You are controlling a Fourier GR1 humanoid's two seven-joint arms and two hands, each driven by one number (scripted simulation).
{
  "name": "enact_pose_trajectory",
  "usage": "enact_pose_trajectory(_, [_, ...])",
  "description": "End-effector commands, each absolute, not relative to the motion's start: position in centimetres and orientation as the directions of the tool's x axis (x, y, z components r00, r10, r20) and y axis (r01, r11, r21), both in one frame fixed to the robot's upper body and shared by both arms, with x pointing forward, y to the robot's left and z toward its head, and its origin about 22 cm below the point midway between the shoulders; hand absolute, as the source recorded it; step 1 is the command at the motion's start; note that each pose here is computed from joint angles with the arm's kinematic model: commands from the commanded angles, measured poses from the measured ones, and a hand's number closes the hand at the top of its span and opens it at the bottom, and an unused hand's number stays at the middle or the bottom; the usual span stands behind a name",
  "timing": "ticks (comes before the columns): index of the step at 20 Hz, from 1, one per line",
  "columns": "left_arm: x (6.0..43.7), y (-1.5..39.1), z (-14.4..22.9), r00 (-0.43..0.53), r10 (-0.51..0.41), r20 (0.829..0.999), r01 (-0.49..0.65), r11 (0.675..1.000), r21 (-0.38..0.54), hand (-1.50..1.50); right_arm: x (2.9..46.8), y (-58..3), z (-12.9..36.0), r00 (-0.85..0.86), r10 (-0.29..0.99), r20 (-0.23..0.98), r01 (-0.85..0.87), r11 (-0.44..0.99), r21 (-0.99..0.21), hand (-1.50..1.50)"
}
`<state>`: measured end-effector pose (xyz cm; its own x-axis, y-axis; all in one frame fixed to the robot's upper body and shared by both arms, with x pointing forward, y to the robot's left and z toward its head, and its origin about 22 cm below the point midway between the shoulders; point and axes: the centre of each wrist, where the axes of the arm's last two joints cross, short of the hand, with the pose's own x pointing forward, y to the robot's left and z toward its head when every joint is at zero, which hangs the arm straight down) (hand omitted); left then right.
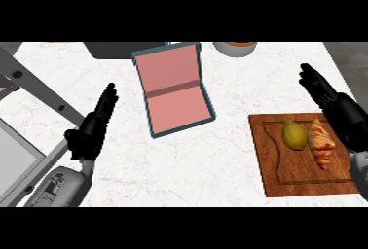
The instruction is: Pick the croissant from the cutting board and place it in the cardboard box
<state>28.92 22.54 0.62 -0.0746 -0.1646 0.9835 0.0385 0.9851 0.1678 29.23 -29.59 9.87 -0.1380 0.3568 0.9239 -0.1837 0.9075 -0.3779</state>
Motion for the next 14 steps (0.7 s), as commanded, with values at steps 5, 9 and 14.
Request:
enact_pose_trajectory(5, [28.3, 33.2, 0.6, 0.112, -0.476, 0.872, -0.225, 0.843, 0.489, 0.00, 28.1, -36.6, 8.6, 0.018, 0.414, 0.910, -0.217, 0.890, -0.401, -1.50])
enact_pose_trajectory(9, [27.5, 33.2, 0.1, 0.140, -0.483, 0.864, -0.178, 0.846, 0.502, 0.00, 26.7, -39.0, 12.5, -0.123, 0.913, 0.389, -0.363, 0.324, -0.874, -1.50])
enact_pose_trajectory(14, [26.7, 34.2, 0.1, 0.174, -0.497, 0.850, -0.208, 0.825, 0.525, 0.00, 24.1, -44.6, 6.0, -0.107, 0.622, 0.776, -0.262, 0.735, -0.625, -1.50])
